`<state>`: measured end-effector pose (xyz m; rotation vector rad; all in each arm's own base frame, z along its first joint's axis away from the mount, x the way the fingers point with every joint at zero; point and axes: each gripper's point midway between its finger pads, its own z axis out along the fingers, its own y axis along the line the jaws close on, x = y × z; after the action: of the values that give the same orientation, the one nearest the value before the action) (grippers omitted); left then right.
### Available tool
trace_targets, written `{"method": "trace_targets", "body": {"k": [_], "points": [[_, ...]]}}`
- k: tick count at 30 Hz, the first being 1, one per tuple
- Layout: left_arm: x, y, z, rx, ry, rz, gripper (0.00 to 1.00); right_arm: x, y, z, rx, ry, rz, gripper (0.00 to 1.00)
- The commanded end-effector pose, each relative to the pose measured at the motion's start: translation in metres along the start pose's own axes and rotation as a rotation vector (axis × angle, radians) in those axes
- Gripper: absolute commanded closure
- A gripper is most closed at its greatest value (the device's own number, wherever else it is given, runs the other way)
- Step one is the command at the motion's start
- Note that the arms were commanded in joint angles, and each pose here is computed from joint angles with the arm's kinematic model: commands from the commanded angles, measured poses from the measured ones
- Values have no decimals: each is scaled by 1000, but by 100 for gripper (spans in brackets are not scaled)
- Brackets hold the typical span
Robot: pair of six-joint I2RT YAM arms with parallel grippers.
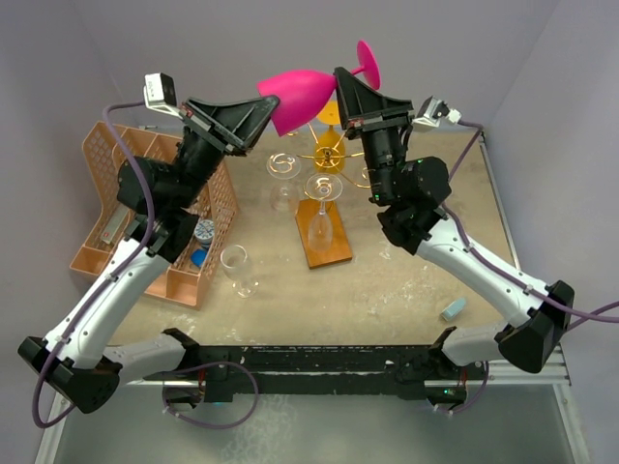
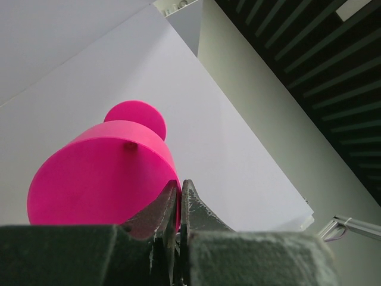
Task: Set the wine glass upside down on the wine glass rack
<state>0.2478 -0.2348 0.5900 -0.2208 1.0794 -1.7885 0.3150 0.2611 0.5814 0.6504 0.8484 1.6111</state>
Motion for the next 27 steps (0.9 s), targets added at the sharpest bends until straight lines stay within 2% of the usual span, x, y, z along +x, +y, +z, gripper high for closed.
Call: {"method": "trace_targets", "body": {"k": [1, 3, 7, 10, 14, 19, 23, 27], "points": [[7, -4, -7, 6, 36, -16, 100, -27, 53, -6, -154, -72, 45, 100], [9, -2, -9, -3, 42, -11, 97, -34, 56, -9, -162, -94, 17, 100], [8, 3, -11, -46, 45, 27, 69, -57, 67, -20, -187, -173, -80, 100], [7, 11, -12, -95, 45, 71, 57, -74, 79, -33, -212, -222, -190, 100], [10, 16, -13, -115, 67, 119, 55, -102, 97, -47, -206, -297, -374, 100], [10, 11, -9, -94, 81, 167, 55, -121, 115, -66, -198, -294, -605, 100], [18, 0, -3, -41, 116, 224, 55, -130, 113, -76, -142, -257, -758, 100], [26, 1, 5, -24, 125, 222, 55, -133, 103, -89, -98, -193, -914, 100]]}}
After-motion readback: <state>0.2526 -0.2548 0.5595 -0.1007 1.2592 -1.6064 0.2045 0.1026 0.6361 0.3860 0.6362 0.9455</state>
